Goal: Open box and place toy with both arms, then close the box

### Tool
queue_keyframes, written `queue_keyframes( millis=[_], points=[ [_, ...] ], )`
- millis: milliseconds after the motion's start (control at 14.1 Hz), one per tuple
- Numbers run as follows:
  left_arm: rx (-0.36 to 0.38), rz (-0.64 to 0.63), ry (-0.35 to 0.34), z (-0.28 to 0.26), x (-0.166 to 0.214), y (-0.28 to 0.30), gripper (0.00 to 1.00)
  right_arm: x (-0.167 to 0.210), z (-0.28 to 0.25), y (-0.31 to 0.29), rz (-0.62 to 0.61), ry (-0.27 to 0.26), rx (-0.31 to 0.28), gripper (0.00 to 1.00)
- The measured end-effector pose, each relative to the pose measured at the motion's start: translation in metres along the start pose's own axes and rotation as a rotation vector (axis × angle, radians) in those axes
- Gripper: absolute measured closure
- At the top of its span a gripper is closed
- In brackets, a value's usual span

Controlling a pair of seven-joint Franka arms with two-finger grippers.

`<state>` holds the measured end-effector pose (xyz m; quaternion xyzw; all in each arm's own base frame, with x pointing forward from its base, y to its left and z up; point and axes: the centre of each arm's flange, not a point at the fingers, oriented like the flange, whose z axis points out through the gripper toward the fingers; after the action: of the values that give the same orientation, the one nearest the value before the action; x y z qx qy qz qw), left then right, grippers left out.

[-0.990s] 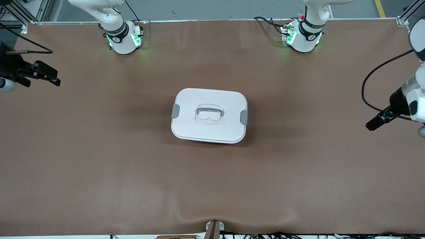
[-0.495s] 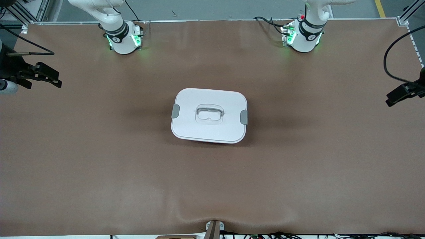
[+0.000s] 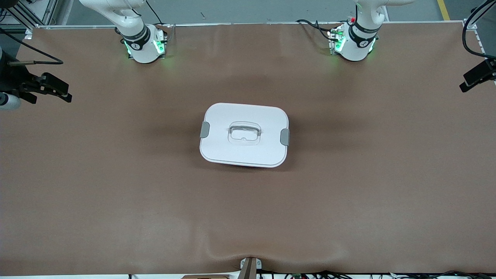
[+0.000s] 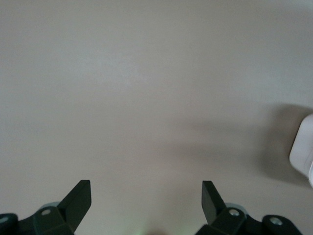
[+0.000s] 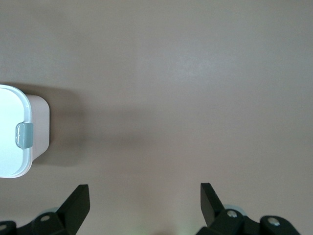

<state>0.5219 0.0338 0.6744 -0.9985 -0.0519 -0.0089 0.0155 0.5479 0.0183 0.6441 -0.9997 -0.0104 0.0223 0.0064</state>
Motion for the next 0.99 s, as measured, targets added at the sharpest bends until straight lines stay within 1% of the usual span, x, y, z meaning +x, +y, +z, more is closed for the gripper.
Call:
queue_keyframes(
  millis=[354, 495, 990],
  points=[
    [0.0, 0.037, -0.008, 0.0035, -0.0007, 0.0011, 0.0, 0.0, -0.0001, 0.0, 0.0, 0.0, 0.0, 0.0],
    [0.0, 0.071, -0.01, 0.0045, -0.0007, 0.0012, 0.0, 0.0, -0.0001, 0.0, 0.0, 0.0, 0.0, 0.0],
    [-0.001, 0.078, -0.02, 0.0092, -0.0004, 0.0023, 0.0, 0.0, -0.0001, -0.0001, 0.0, 0.0, 0.0, 0.0]
  ],
)
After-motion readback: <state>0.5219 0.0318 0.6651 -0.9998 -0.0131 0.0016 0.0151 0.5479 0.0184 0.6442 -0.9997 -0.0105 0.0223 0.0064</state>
